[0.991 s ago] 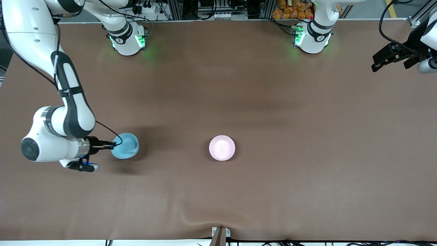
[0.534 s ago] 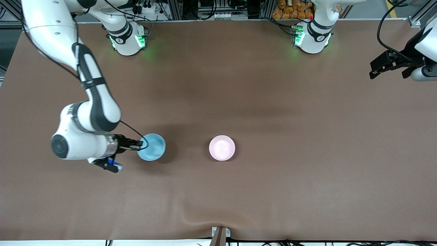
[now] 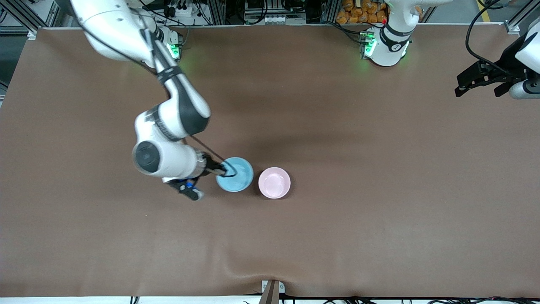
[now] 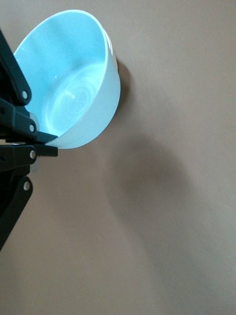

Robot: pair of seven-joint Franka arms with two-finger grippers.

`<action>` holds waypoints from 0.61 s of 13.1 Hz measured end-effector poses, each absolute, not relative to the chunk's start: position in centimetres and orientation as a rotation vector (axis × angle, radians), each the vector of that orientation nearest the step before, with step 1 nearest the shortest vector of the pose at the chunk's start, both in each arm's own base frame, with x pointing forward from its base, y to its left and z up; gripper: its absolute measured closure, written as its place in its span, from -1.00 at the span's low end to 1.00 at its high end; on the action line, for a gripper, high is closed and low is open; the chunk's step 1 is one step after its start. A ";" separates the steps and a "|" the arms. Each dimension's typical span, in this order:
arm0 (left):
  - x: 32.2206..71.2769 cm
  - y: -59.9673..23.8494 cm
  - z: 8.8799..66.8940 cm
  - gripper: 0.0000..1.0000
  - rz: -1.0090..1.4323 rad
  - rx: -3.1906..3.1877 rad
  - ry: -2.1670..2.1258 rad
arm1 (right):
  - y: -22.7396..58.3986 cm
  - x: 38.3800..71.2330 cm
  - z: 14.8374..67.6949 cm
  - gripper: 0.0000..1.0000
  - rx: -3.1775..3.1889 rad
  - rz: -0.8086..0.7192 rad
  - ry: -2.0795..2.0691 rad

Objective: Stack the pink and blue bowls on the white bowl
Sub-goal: 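Carry the blue bowl with the right gripper over the pink bowl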

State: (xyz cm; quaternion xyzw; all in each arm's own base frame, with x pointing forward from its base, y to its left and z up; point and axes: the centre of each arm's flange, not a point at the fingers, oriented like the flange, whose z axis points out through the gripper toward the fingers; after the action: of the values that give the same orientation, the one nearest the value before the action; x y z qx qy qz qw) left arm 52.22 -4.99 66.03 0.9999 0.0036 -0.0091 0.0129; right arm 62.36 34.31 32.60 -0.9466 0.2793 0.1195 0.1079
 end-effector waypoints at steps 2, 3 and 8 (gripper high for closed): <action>52.2 -5.2 66.0 -1.00 -0.030 3.116 0.004 | 37.2 61.8 32.1 0.94 -2.744 0.281 0.884; 52.3 -5.2 65.9 -1.00 -0.032 3.116 0.004 | 38.1 61.6 31.4 0.94 -2.730 0.268 0.916; 52.4 -4.9 65.7 -1.00 -0.038 3.116 0.015 | 41.9 61.3 28.4 0.94 -2.677 0.293 1.073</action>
State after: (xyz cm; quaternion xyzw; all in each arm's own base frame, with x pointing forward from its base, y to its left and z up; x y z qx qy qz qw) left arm 52.42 -4.89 65.72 0.9998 0.0047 -0.0121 0.0129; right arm 61.28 41.90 28.36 -0.9166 0.3675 0.1003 0.1212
